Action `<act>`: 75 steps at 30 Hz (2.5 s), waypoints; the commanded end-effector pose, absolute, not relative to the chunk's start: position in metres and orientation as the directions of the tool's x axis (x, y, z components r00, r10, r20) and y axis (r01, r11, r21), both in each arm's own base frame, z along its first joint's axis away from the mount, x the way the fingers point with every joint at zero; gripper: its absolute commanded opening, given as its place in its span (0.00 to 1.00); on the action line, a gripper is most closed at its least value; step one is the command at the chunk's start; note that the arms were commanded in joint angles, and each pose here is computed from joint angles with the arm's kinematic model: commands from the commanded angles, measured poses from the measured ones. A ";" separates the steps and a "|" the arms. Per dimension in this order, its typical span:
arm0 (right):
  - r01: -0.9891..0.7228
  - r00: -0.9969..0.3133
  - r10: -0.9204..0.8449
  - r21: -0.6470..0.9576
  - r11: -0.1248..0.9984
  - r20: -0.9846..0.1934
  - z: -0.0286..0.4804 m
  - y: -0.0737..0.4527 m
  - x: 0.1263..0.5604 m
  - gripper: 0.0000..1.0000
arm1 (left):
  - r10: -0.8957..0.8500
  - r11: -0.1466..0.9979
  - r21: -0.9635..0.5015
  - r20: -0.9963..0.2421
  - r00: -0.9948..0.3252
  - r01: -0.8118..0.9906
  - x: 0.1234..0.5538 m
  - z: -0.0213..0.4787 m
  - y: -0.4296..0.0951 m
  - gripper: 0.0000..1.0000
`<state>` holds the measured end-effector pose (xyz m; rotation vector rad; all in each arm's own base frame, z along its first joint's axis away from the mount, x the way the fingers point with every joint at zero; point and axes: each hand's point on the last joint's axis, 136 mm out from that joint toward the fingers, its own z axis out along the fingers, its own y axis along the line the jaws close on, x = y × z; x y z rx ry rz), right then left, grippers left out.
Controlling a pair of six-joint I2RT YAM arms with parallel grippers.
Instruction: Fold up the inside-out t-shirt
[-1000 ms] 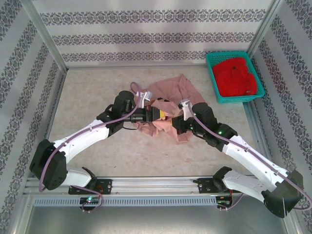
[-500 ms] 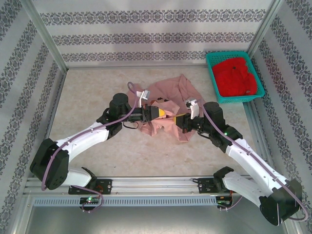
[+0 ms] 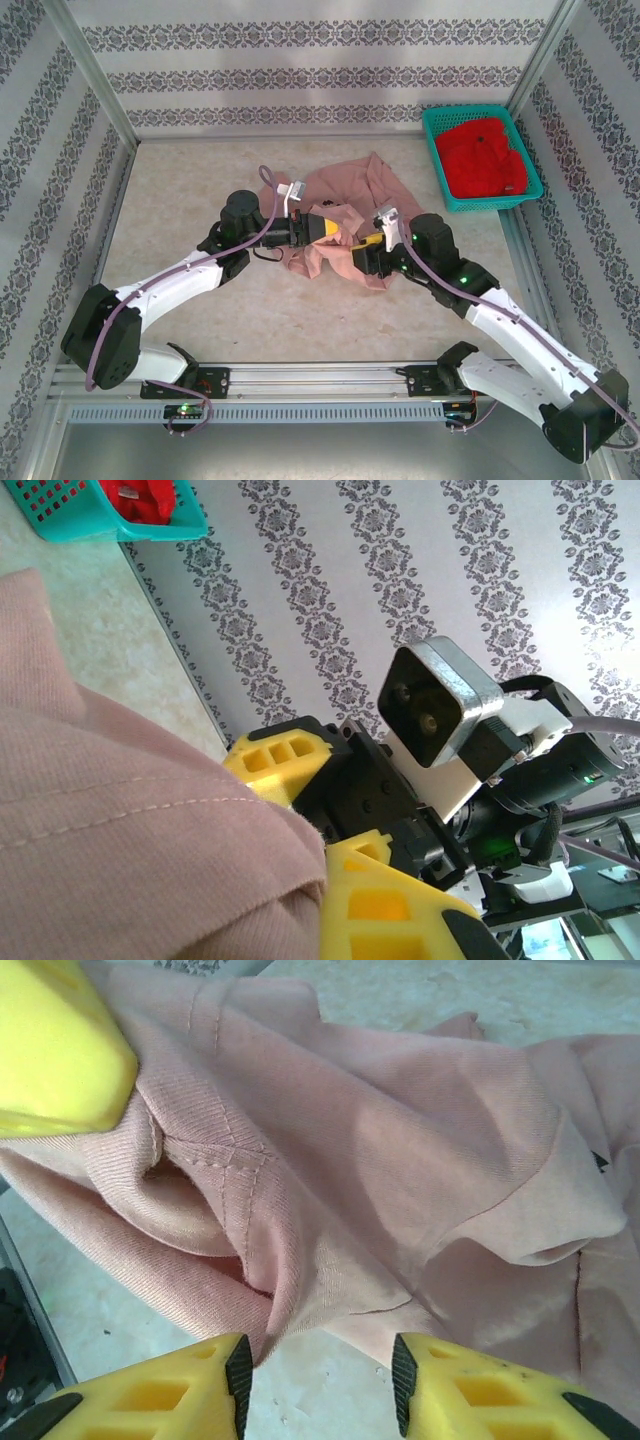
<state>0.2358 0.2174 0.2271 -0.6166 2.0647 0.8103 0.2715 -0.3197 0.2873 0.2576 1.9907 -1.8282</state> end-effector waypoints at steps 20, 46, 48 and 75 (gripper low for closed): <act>-0.822 -0.486 -0.100 0.416 0.388 -0.868 0.260 0.251 0.214 0.00 | -0.162 0.274 -0.828 -0.542 -0.824 0.490 0.281 0.286 -0.292 0.27; -0.817 -0.505 -0.127 0.425 0.390 -0.854 0.245 0.269 0.219 0.00 | -0.020 0.634 -0.600 -0.643 -0.766 0.488 0.256 0.265 -0.250 0.51; -0.817 -0.509 -0.133 0.428 0.387 -0.851 0.243 0.269 0.217 0.00 | 0.041 0.652 -0.552 -0.659 -0.751 0.520 0.259 0.254 -0.253 0.57; -0.730 -0.567 -0.166 0.398 0.555 -0.807 0.221 0.230 0.216 0.00 | 0.307 0.525 -0.424 -0.714 -0.629 0.738 0.288 0.223 -0.309 0.03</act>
